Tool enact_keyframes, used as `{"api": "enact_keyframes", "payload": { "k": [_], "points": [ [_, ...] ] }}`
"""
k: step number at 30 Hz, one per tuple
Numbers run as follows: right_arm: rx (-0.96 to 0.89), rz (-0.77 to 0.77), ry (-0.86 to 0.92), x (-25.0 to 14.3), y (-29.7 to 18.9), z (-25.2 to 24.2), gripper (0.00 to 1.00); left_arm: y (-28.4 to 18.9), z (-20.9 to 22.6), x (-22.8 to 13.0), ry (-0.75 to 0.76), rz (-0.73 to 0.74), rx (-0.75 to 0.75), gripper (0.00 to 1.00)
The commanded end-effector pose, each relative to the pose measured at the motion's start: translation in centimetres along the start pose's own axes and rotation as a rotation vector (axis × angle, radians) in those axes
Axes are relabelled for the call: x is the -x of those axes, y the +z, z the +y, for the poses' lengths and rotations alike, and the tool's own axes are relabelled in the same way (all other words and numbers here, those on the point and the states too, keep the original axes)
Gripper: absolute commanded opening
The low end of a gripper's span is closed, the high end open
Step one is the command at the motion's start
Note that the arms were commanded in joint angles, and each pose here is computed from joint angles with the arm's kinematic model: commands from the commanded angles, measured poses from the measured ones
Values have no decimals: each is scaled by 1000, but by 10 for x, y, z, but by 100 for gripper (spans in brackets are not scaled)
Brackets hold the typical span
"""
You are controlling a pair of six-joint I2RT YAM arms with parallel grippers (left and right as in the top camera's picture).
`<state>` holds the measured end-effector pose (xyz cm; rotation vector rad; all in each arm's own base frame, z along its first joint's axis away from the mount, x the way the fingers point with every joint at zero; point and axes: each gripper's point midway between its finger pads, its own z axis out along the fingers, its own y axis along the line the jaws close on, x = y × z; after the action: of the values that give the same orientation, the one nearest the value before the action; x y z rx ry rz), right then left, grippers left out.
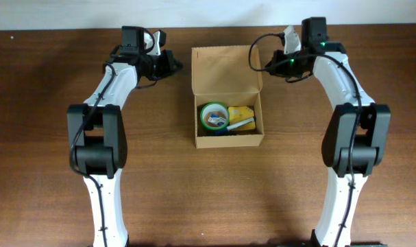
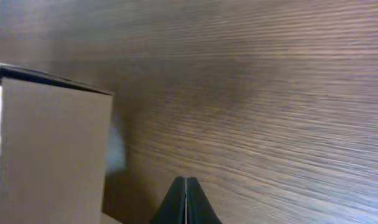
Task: Pack container
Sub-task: 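Raise both grippers to the box lid and fold it closed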
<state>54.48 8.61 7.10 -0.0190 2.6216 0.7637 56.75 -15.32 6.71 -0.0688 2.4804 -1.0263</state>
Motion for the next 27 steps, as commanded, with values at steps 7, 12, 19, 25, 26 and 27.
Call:
{"api": "enact_keyframes", "payload": {
  "k": [7,12,19,25,26,27],
  "points": [
    [275,48,25,-11,2,41,4,24,-53,-14,28,40,-122,2],
    [361,49,-2,-10,-6,56,4,16,-61,-10,35,49,-184,2],
    [378,-29,-186,2,-56,89,4,-6,-96,6,92,33,-286,2],
    [358,-28,-281,-6,-85,104,4,-47,-133,11,227,3,-289,2],
    [359,-7,-293,-13,-87,104,4,-51,-138,7,248,9,-281,2],
    [360,17,-293,-20,-88,105,4,-56,-143,2,278,19,-275,2]
  ]
}}
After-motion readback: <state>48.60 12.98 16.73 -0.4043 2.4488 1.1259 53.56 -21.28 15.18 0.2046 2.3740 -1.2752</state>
